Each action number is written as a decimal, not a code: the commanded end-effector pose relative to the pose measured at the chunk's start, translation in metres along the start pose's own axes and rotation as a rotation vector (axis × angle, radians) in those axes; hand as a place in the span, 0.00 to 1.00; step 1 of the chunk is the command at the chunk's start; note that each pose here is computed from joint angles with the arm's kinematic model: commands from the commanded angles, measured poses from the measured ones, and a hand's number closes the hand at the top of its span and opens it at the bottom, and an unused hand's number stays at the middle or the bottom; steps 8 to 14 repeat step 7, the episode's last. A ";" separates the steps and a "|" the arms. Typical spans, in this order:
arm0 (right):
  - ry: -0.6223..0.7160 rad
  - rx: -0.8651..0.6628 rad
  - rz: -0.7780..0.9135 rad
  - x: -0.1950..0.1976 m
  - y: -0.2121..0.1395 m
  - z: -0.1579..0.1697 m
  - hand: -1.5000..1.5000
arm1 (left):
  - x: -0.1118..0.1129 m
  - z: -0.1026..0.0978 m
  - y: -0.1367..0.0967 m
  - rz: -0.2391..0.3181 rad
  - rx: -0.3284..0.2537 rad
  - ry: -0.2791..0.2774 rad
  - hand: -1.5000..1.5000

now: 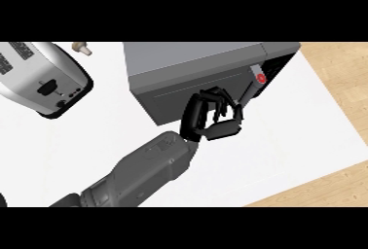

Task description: Pick up the milk, place it into the microwave and close the microwave

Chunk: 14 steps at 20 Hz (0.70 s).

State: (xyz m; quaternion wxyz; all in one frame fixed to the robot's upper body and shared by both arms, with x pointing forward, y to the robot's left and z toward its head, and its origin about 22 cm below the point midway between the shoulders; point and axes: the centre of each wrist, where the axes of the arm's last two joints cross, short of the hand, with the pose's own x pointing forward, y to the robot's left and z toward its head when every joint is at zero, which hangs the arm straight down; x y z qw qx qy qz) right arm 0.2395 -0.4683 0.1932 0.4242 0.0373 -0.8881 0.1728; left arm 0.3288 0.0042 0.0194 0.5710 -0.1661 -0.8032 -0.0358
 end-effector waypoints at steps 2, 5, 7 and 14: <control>-0.007 0.002 -0.017 -0.001 -0.008 -0.004 0.00 | 0.013 -0.031 0.004 -0.035 0.025 -0.024 1.00; -0.011 0.000 -0.017 0.001 -0.015 -0.002 0.00 | 0.014 -0.033 0.004 -0.019 0.030 -0.012 1.00; -0.002 -0.009 -0.016 0.001 -0.018 -0.004 0.00 | 0.014 -0.032 0.003 -0.029 0.027 -0.024 1.00; -0.002 -0.009 -0.016 0.001 -0.018 -0.004 0.00 | 0.014 -0.032 0.003 -0.029 0.027 -0.024 1.00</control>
